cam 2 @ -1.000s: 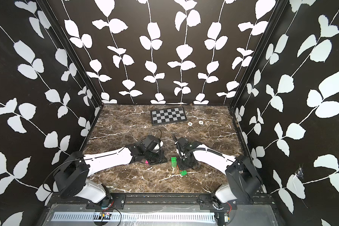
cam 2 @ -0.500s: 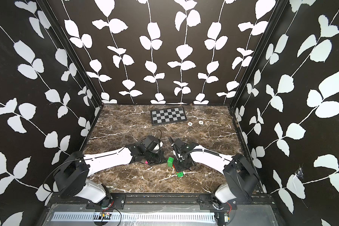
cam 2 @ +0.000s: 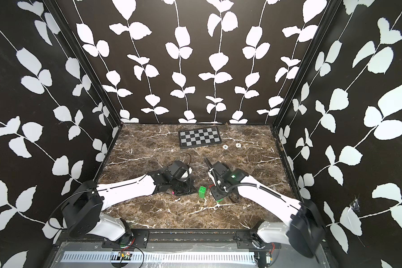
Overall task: Assemble the letter r with lego
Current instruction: Assemble the lego brick with the lego brick.
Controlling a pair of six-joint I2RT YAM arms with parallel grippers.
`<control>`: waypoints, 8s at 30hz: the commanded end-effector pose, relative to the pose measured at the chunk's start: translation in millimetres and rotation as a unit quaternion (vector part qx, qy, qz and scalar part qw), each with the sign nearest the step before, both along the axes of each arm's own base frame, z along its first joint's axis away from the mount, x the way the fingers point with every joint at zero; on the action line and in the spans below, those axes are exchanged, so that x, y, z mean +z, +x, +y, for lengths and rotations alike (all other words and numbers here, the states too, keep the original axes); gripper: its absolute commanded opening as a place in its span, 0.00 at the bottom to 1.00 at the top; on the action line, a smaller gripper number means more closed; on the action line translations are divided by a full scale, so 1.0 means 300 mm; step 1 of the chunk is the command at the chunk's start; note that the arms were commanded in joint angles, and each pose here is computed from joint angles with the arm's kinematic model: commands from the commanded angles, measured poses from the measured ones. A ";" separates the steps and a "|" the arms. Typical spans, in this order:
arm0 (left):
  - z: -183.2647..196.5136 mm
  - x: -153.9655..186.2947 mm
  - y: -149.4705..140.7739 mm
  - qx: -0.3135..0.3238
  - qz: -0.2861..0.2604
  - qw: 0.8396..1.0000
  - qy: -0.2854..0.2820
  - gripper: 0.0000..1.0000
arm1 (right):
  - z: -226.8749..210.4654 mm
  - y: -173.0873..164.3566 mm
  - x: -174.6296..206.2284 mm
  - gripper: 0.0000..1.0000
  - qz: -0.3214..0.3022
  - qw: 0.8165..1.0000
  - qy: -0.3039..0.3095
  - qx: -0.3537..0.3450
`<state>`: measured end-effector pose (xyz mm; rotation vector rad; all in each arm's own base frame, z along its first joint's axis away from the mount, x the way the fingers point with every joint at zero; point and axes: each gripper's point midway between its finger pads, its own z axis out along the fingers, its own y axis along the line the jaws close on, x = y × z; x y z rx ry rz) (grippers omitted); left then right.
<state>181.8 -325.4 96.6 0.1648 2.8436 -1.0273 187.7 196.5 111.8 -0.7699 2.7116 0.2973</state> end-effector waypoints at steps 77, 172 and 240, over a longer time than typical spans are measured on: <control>-0.055 0.177 0.018 0.005 -0.016 0.998 -0.055 0.02 | 0.110 0.006 0.029 0.00 -0.163 0.925 0.063 0.336; -0.011 -0.175 -0.062 0.037 0.116 0.992 0.024 0.00 | 0.136 0.038 0.044 0.32 -0.162 0.926 0.069 0.335; -0.152 0.274 0.080 0.000 -0.057 0.990 -0.126 0.24 | 0.166 0.139 0.203 0.40 -0.151 0.964 0.099 0.193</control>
